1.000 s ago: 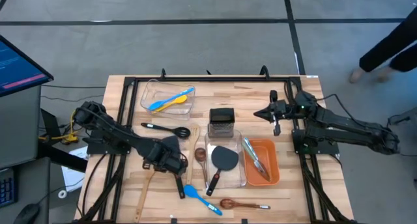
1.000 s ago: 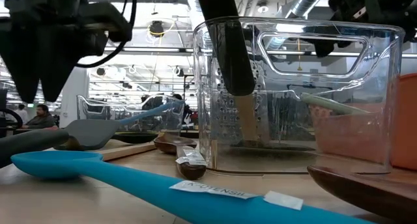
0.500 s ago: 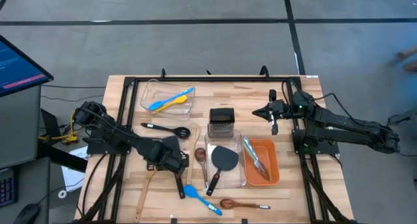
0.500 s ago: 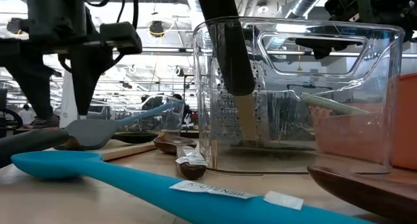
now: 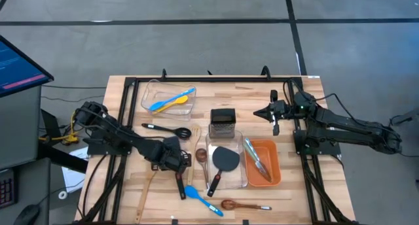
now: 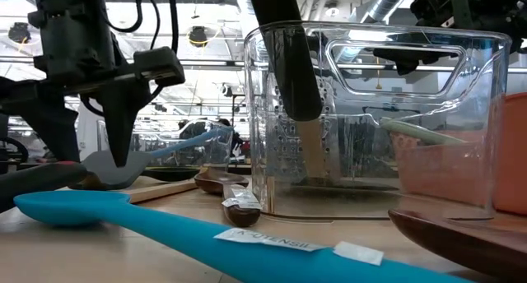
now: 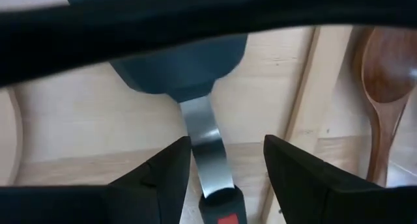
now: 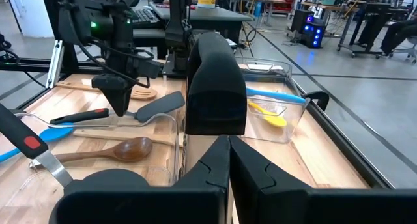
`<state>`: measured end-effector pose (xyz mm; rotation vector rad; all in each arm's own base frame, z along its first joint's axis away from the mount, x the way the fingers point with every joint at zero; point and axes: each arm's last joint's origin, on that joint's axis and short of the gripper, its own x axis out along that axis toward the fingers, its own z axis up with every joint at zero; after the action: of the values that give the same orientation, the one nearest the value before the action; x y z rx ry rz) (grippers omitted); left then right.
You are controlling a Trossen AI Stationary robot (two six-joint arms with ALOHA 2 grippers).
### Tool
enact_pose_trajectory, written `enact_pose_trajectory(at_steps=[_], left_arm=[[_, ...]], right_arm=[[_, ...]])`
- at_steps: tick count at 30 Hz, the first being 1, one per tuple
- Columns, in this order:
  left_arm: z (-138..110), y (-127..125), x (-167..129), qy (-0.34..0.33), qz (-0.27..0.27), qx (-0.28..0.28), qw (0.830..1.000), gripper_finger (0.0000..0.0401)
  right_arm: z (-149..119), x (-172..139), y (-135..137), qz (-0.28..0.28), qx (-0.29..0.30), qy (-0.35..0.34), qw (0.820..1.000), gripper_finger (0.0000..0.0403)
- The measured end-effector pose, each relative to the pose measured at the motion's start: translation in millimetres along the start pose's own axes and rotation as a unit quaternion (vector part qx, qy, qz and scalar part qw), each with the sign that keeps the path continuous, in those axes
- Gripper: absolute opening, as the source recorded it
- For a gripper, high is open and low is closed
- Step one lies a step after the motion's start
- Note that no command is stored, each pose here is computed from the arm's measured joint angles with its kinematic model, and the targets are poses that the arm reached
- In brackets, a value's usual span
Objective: Pick & Place Kitchen Items
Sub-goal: Put the black spatula into the bottom transparent bin
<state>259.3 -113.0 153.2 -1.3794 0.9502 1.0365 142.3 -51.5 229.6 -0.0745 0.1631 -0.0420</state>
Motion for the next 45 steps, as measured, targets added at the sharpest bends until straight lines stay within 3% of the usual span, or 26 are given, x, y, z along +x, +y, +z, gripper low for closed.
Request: enact_pose_trajectory(at_steps=[22,45], left_arm=[[3,9,17,-0.008,-0.018,-0.002,1.0,0.0186],[3,13,18,0.011,0.011,0.002,1.0,0.0122]], right_arm=[[0,0,0,0.0,0.0,0.0,1.0,0.0001],[0,0,0,0.0,0.0,0.0,1.0,0.0001]])
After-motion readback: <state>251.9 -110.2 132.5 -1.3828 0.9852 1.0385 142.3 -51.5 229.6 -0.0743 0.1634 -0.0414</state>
